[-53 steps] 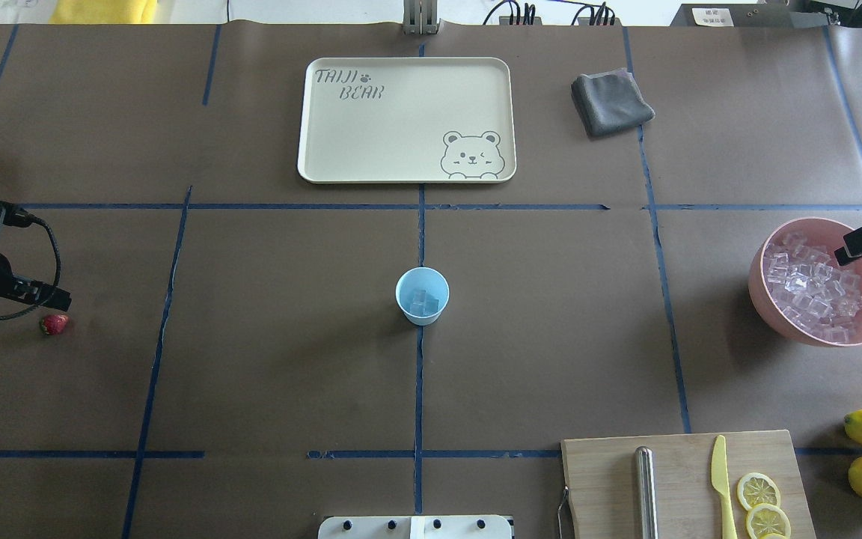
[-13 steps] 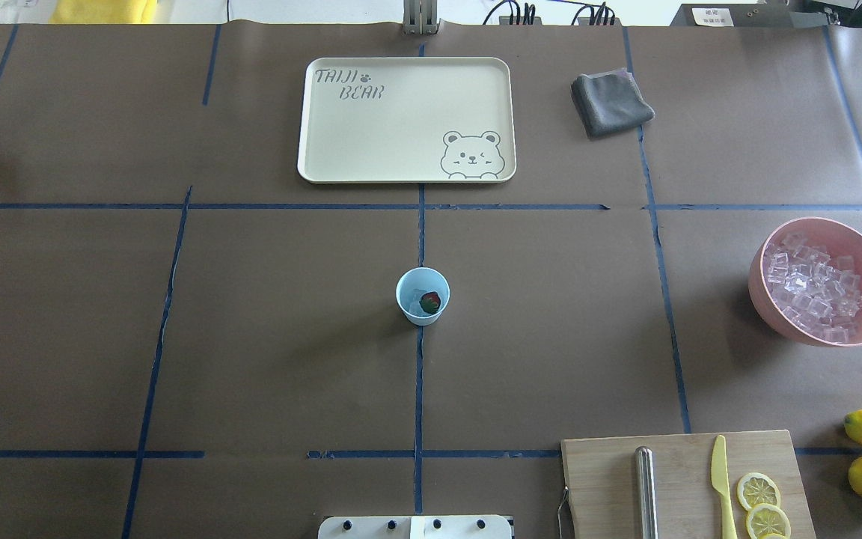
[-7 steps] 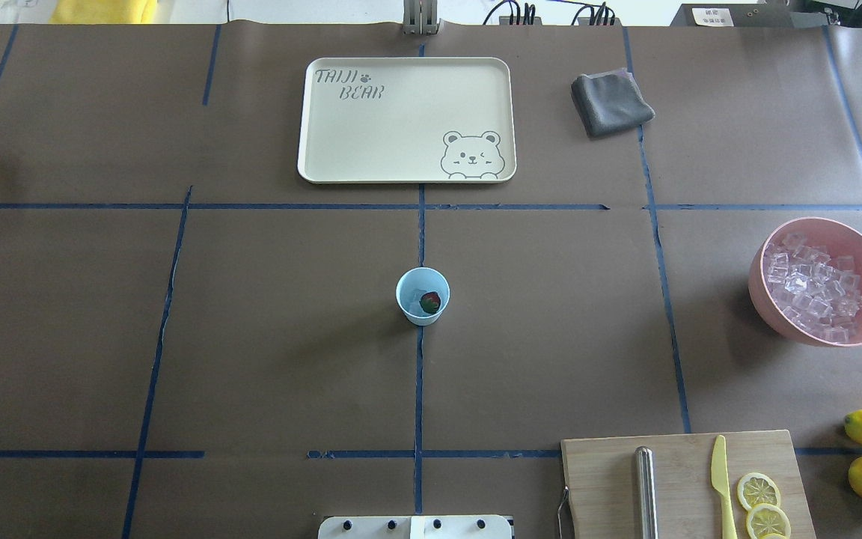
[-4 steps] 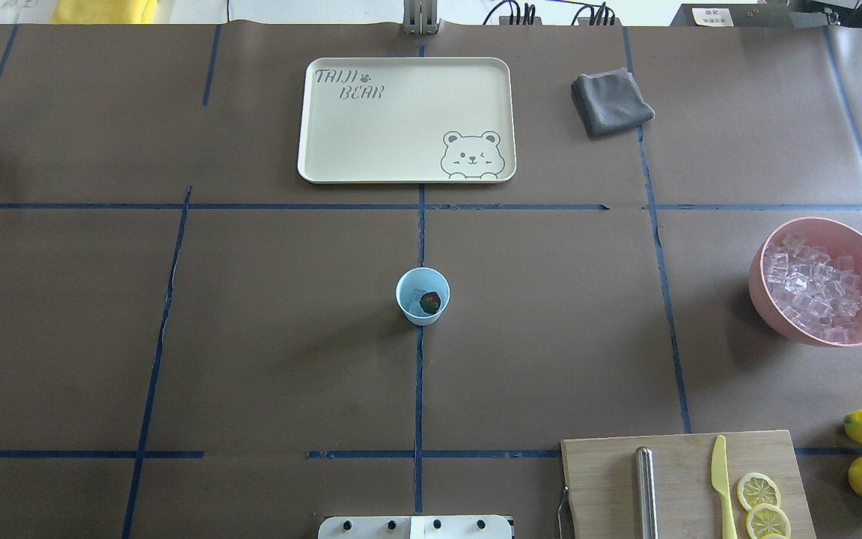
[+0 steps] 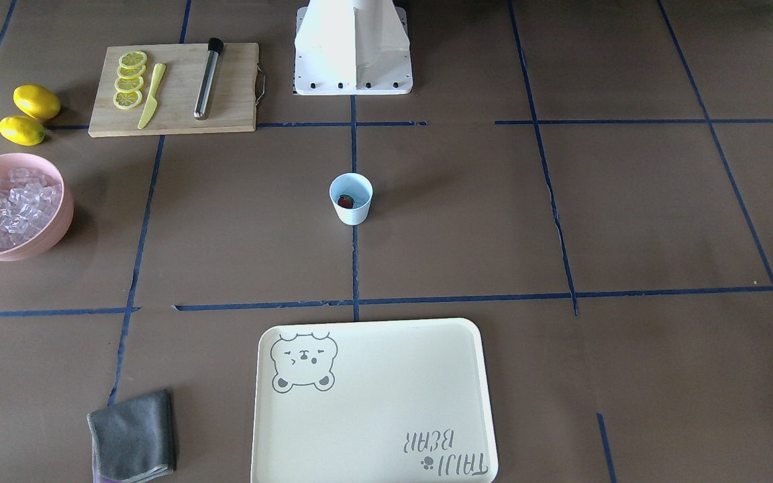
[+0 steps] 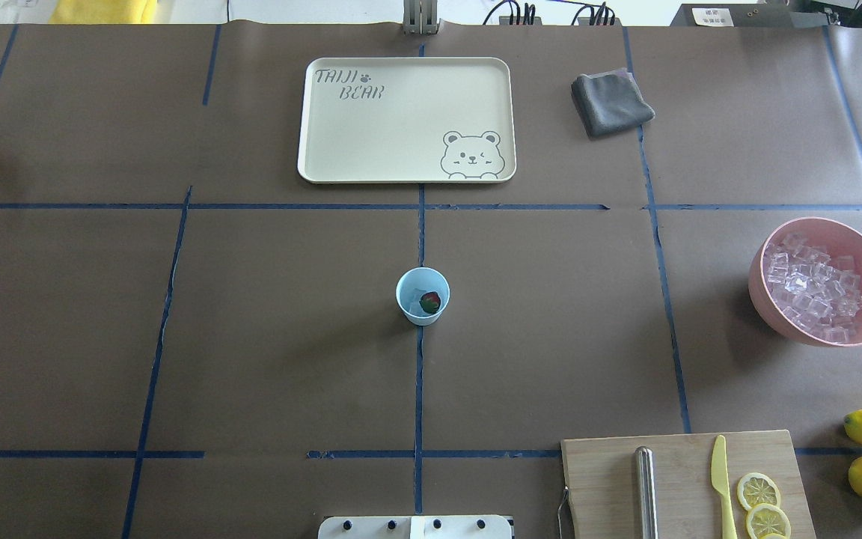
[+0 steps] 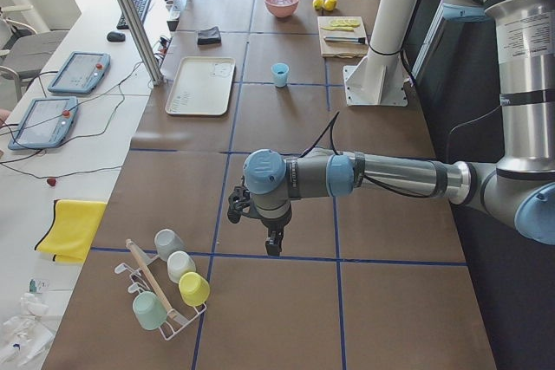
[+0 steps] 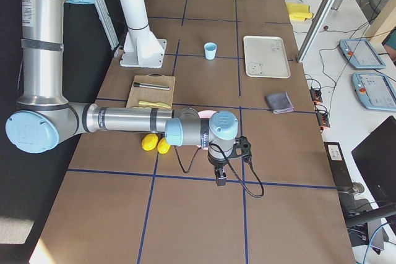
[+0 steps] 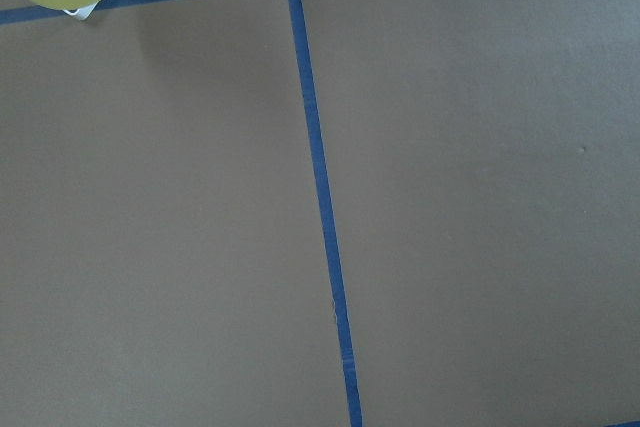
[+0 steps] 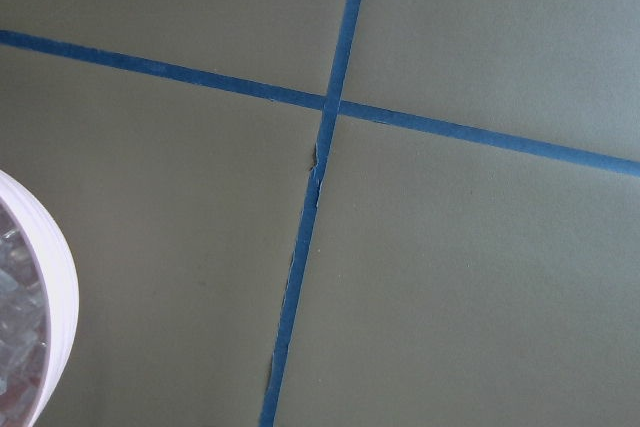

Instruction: Put ice and strawberries in cup

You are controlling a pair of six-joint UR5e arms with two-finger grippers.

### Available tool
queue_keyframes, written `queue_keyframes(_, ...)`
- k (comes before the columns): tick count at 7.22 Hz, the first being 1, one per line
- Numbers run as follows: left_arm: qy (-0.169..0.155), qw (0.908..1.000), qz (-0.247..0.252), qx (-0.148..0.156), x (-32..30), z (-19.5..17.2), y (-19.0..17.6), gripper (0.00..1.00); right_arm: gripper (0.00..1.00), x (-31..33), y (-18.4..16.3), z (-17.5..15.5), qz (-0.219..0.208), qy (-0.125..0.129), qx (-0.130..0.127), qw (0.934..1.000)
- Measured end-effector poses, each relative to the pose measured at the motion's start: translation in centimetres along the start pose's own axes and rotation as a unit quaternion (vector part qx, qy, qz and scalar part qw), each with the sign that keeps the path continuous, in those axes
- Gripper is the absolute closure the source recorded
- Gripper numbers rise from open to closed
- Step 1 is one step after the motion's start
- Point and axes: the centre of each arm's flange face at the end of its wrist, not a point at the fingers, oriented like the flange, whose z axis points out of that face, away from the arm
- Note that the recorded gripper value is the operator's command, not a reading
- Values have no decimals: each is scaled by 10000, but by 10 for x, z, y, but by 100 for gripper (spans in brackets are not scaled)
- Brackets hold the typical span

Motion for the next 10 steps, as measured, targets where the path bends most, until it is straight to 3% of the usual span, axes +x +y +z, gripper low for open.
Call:
queue_keyframes(4, -38, 9999, 85, 61, 5, -7, -18, 0, 0, -10, -5, -10, -70, -63, 117, 9999)
queue_keyframes(6, -34, 9999, 111, 46, 3, -5, -23, 0, 0, -27, -4, -36, -59, -57, 184, 9998)
queue_keyframes(8, -27, 9999, 133, 81, 12, -11, -9, 0, 0, -44, 9, -60, 238, -76, -78, 9997)
queue_keyframes(10, -5, 10000, 60, 57, 12, -10, -1, 0, 0, -33, 10, -39, 497, -123, -458, 9976)
